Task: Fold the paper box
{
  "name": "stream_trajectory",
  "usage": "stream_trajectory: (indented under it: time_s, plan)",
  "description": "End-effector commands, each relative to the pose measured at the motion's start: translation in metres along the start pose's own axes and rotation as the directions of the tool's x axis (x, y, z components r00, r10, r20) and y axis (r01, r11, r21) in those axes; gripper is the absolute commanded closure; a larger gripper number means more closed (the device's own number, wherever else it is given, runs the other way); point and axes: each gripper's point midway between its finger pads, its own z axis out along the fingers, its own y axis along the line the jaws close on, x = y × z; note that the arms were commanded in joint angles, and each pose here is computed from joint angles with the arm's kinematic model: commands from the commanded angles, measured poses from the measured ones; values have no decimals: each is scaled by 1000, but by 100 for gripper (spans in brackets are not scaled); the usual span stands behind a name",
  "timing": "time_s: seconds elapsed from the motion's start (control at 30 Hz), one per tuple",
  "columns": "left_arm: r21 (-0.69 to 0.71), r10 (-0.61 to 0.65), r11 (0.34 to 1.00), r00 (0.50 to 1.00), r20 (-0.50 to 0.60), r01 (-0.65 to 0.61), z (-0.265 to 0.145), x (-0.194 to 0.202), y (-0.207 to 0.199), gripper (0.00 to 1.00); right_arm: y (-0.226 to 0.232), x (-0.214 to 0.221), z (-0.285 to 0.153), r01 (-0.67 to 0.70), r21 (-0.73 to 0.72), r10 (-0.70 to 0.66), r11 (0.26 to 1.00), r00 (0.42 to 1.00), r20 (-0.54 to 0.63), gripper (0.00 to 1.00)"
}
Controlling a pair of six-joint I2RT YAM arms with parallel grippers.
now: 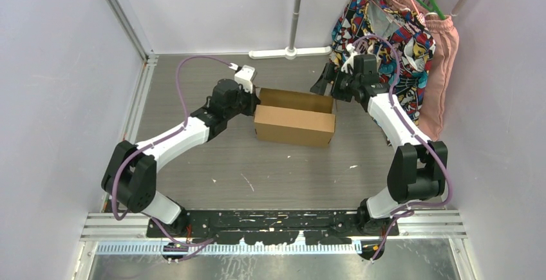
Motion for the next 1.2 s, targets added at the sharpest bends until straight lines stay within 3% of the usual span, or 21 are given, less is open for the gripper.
stream_trajectory:
  time_s: [0.0,0.13,0.37,0.73,0.9,1.07,1.17]
  plan:
    - [6,12,1000,999,-50,-12,3,6,3,94,24,-5,-13,48,-78,-46,996,999,28,12]
    - [7,16,1000,999,-46,-16,3,2,7,94,29,-3,-13,63,-106,-61,992,998,25,12]
    - [34,28,999,999,-43,-26,1,-4,12,94,52,-13,-24,132,-215,-113,968,989,98,1]
    - [114,30,993,996,-85,-21,10,-13,19,94,93,-5,-42,150,-442,-134,885,989,67,0]
    - [140,38,990,995,-94,-25,16,-16,20,93,93,5,-45,203,-407,-201,891,978,48,0]
    - [182,38,983,995,-91,-21,16,-22,22,93,89,25,-36,346,-271,-358,898,934,4,0]
    - [191,41,981,995,-93,-23,14,-23,24,93,82,33,-28,410,-189,-422,892,906,-27,8]
